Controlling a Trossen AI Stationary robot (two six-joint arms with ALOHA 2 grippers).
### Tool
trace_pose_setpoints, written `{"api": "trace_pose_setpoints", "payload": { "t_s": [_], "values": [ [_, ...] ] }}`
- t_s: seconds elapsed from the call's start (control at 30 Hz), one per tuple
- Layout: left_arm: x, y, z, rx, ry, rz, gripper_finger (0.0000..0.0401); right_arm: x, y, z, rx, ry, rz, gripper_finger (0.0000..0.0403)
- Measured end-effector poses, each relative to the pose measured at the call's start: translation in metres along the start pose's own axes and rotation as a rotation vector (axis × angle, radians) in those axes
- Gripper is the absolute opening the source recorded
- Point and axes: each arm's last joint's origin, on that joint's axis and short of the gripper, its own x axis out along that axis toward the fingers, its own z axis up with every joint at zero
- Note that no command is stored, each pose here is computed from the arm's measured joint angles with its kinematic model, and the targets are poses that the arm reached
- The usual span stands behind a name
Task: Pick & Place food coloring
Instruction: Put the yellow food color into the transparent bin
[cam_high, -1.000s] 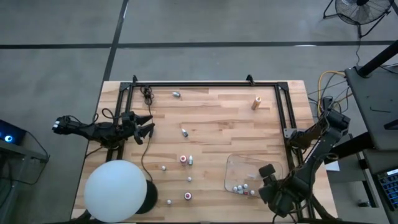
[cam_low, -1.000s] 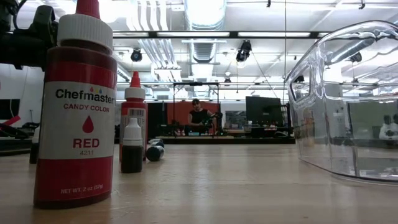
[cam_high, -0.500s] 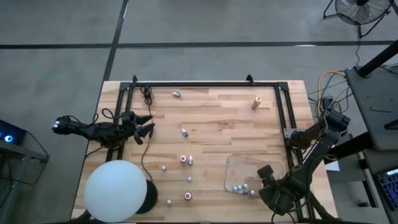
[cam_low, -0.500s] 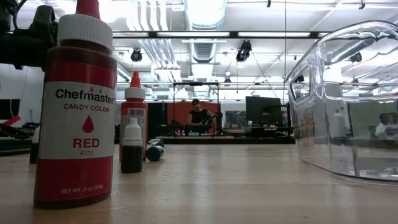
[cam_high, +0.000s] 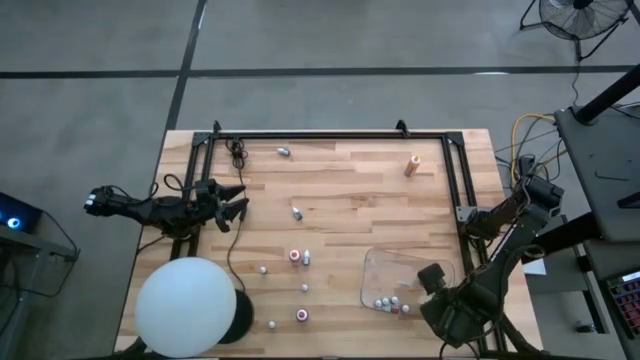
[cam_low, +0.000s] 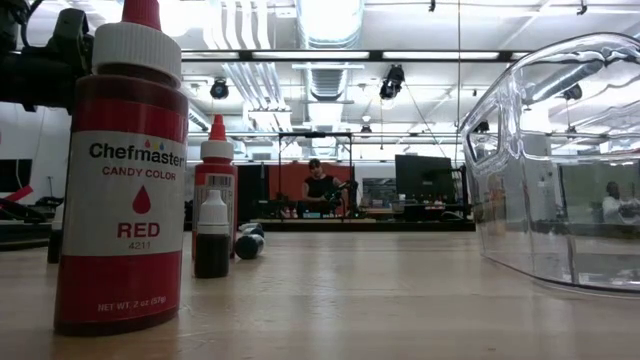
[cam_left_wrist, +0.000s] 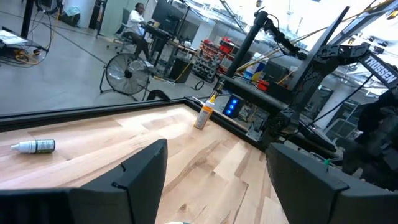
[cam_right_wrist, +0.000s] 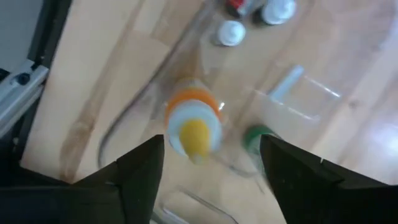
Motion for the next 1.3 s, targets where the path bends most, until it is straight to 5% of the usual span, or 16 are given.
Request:
{"api": "trace_pose_setpoints", "payload": {
  "t_s": [0.23, 0.4, 0.67, 1.3],
  "values": [
    [0.000, 0.000, 0.000, 0.000, 0.000, -0.001, 0.0245, -0.031, -0.007, 0.002, 0.007, -0.078, -0.130, 0.0274],
    [0.000, 0.000, 0.000, 0.000, 0.000, 0.000, 0.0245, -0.060, -0.030, 0.002, 0.186, -0.188, -0.304, 0.0281],
    [0.000, 0.000, 0.000, 0.000, 0.000, 0.000, 0.0245, -0.088, -0.076, -0.004, 0.392, -0.231, -0.301, 0.0297],
    [0.000, 0.000, 0.000, 0.000, 0.000, 0.000, 0.0245, -0.111, -0.249, -0.048, 1.181, -0.202, -0.541, 0.0331]
  ]
}}
